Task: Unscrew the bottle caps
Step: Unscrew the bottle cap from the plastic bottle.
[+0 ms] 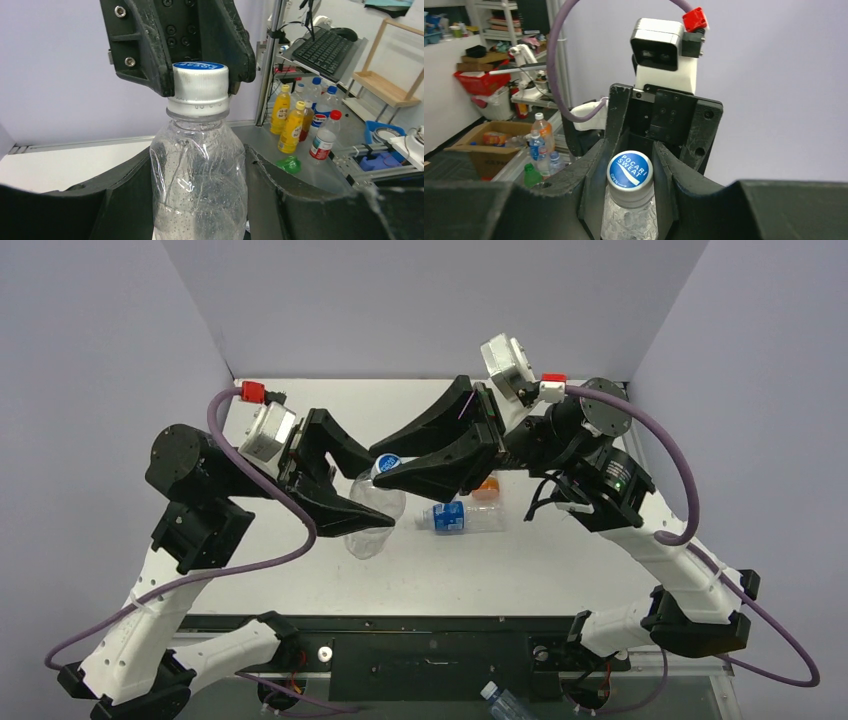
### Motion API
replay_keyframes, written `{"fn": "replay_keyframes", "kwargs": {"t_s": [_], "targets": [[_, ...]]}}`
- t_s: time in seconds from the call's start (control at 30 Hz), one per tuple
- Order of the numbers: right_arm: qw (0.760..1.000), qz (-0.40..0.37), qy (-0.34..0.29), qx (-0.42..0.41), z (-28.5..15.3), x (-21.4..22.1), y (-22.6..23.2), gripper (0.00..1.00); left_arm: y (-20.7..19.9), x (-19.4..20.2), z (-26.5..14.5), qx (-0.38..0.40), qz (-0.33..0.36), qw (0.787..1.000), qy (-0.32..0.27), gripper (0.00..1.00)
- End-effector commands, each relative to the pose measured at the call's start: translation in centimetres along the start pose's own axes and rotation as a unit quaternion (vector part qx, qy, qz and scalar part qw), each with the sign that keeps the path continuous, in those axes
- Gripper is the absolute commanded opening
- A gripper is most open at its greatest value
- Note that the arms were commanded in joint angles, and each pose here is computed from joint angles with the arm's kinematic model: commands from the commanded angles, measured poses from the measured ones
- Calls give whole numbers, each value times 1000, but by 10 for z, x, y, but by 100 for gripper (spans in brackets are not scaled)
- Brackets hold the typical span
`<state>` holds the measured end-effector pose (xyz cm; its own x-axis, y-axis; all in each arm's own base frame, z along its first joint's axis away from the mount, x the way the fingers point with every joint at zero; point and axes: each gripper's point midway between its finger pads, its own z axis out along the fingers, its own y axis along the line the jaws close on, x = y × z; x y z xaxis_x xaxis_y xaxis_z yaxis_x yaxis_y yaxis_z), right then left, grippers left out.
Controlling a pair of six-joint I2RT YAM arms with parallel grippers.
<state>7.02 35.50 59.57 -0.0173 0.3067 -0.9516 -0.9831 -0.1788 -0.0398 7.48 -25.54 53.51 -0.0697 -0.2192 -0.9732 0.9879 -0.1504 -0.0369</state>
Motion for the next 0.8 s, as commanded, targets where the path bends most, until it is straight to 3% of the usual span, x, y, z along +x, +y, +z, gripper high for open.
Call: {"fn": "replay_keyframes", "kwargs": {"t_s": [0.0, 0.1, 0.17, 0.2, 0.23, 0.27, 0.33, 0.5, 0.77], "targets": [[989, -11, -20, -145, -14, -19, 56, 0, -24, -31, 0, 37, 34, 998, -24, 0], [994, -9, -22, -104, -14, -22, 38, 0, -25, -30, 0, 41, 40, 998, -21, 0], [999, -16, -25, -21, -17, -29, 10, 18, -20, -25, 0, 35, 48, 998, -17, 0], [1000, -21, -16, 17, -22, -27, -1, 37, -16, -24, 0, 29, 60, 998, -18, 0], [996, -26, -28, 81, -27, -33, -20, 47, -12, -20, 0, 23, 67, 997, -17, 0], [993, -38, -24, 112, -35, -35, -26, 66, -4, -13, -1, 9, 76, 997, -13, 0], [979, -49, -35, 194, -52, -44, -46, 76, 5, -4, -3, -5, 91, 996, -3, 0], [967, -62, -39, 245, -78, -47, -47, 79, 7, 12, -7, 0, 114, 993, 20, 0], [979, -63, -13, 192, -85, -29, -19, 79, 2, 14, -6, 20, 113, 993, 21, 0]]}}
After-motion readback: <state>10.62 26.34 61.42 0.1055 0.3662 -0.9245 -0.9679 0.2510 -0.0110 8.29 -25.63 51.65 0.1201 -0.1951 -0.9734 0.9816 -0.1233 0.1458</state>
